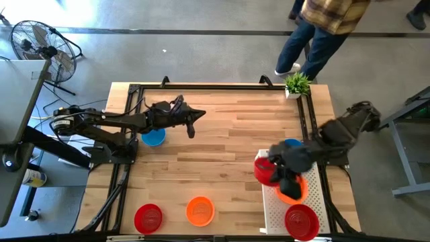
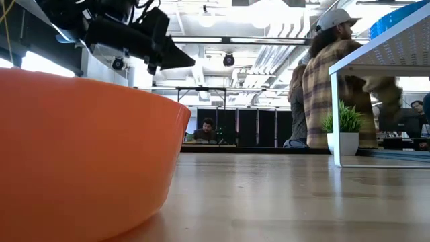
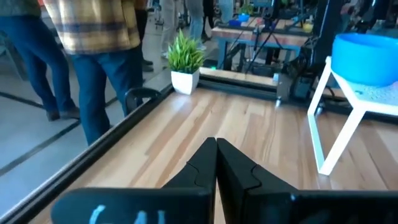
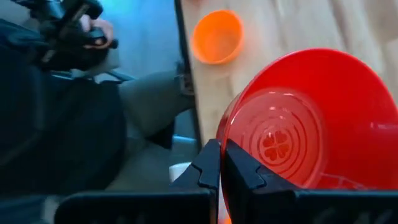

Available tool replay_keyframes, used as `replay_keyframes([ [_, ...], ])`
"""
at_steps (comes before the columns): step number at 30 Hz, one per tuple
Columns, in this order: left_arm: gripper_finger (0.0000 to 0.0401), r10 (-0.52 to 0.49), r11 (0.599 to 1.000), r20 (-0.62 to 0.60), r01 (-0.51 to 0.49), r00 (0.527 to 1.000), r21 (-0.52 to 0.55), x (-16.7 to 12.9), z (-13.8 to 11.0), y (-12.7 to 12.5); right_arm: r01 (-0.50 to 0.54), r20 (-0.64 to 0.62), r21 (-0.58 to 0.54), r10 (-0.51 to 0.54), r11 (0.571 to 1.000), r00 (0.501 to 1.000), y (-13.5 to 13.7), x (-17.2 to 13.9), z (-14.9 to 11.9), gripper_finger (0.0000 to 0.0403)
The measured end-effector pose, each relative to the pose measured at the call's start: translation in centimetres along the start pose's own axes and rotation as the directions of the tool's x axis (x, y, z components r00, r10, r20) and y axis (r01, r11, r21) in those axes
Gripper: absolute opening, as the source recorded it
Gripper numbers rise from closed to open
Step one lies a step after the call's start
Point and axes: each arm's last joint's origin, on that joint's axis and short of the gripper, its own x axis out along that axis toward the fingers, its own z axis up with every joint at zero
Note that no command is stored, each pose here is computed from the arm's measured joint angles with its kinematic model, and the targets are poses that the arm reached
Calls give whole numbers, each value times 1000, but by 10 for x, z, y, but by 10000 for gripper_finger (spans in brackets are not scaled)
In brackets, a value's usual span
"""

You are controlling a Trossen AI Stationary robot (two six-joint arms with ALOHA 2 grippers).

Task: Pick & Place Mini bowls
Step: Stack the red bowl on top of the other red bowl on the shelf

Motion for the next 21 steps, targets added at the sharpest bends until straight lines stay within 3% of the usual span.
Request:
replay_keyframes([
  [10, 1, -2, 1000, 92, 1, 996, 16, 0, 9, 0, -21, 1, 213, 21, 977, 1000, 38, -11, -48, 0],
  [21, 1, -3, 1000, 94, 1, 996, 29, 0, 9, 0, 30, -117, 289, 4, 957, 993, 68, 10, -91, 0],
])
